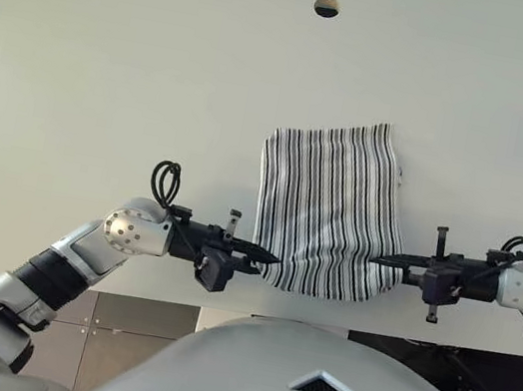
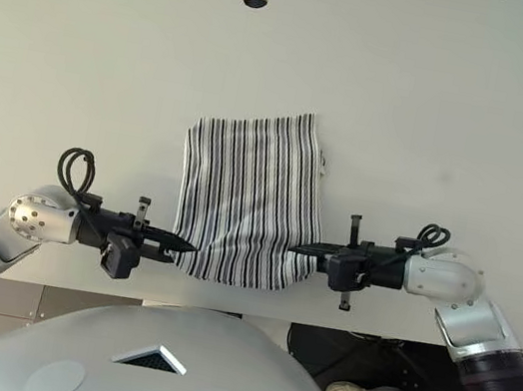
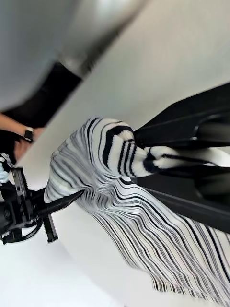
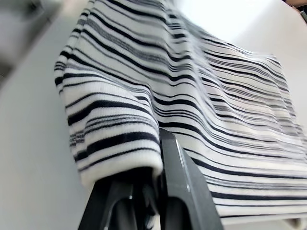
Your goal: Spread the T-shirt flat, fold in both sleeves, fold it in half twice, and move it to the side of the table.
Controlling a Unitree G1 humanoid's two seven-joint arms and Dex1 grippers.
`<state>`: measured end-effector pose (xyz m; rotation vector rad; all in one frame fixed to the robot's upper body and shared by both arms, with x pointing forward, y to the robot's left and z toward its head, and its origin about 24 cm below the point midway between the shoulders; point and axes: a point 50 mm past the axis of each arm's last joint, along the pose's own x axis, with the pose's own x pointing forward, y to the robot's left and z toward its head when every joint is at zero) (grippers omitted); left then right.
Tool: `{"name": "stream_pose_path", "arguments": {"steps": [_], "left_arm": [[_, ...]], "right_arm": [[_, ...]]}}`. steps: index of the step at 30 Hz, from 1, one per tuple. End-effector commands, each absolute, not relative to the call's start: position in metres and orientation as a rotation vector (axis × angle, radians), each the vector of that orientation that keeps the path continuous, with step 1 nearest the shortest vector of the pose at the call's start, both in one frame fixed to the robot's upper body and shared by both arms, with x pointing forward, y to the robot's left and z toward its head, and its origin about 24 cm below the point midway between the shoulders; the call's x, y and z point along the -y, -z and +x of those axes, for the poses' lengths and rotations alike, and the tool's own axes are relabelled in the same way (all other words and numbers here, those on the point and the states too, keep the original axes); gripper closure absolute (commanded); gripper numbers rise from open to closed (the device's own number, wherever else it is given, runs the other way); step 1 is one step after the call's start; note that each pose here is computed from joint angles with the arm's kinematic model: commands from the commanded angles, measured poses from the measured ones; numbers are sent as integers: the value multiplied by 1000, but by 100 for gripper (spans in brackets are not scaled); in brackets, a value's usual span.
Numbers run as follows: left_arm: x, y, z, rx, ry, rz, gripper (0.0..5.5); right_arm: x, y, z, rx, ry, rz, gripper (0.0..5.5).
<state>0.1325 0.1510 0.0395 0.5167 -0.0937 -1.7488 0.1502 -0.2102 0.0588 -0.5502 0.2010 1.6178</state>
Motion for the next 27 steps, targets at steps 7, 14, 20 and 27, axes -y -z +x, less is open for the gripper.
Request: {"name": "stream_pose_path", "arguments": {"steps": [7,14,20,27], "left_arm": [[-153,-59,138,-59,1750,373,526],[-157,-75,185,29,1473,374,526],[-159,-59,202,-26,1359,421,526],[-167,-46,221,-85,1240,439,464]], "right_arm": [[207,-103,150,-193,-1620,-277,532],[207,-89,189,-181,-1394,-359,532],[202,-77,210,-169,-1263,-374,532],[197,-68,224,-191,-1173,-317,452]]}}
